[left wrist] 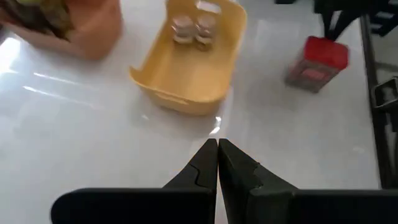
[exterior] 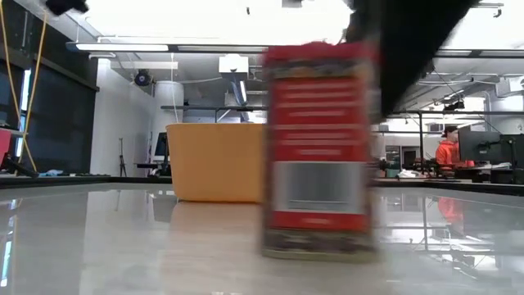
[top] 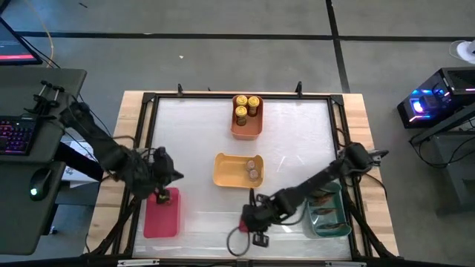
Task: Sort spices by type
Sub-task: Put the red seasoning can into the red bin
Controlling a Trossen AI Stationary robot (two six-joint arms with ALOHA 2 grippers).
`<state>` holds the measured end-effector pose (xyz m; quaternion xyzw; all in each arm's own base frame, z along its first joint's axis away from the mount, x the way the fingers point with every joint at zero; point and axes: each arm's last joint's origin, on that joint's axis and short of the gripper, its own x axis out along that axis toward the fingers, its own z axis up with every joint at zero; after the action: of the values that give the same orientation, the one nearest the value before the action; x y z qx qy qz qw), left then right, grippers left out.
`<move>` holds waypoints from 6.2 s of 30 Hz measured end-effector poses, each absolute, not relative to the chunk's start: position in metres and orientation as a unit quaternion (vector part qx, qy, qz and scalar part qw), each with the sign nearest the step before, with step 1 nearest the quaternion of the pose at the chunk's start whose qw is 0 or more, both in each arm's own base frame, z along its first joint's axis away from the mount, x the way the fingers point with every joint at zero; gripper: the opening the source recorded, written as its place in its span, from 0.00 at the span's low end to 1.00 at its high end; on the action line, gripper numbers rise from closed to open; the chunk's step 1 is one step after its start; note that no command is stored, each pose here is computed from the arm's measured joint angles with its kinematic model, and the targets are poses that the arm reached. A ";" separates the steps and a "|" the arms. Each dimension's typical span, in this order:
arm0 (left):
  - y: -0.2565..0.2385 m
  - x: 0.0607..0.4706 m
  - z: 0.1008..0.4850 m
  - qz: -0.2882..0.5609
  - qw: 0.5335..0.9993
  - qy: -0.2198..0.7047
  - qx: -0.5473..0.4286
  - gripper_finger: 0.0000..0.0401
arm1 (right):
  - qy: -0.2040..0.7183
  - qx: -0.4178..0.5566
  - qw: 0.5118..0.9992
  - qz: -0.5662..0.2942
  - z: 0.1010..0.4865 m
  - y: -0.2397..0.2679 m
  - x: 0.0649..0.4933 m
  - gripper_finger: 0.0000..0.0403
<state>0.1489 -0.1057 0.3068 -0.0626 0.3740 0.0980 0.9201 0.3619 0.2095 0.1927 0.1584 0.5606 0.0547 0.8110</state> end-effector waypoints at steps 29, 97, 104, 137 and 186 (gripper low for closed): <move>-0.115 0.171 0.259 -0.069 0.926 0.371 -0.014 0.12 | 0.410 0.051 0.911 0.020 0.294 0.099 0.435 0.00; -0.153 0.300 0.198 -0.204 0.856 0.453 0.140 0.63 | 0.472 0.046 0.867 -0.150 0.367 0.099 0.331 0.00; -0.147 0.303 0.197 -0.201 0.857 0.452 0.146 0.63 | 0.464 0.048 0.872 -0.147 0.368 0.099 0.333 0.00; -0.131 0.305 0.205 -0.196 0.861 0.456 0.113 0.46 | 0.456 0.047 0.877 -0.143 0.369 0.100 0.334 0.00; -0.196 0.083 0.211 0.085 0.820 0.566 -0.010 0.56 | 0.386 0.049 0.910 -0.142 0.379 0.050 0.362 0.00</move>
<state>0.0832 -0.1960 0.2108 -0.0099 0.5661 0.0845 0.8199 0.3618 0.0503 0.3795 0.0487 0.3862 -0.1424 0.9101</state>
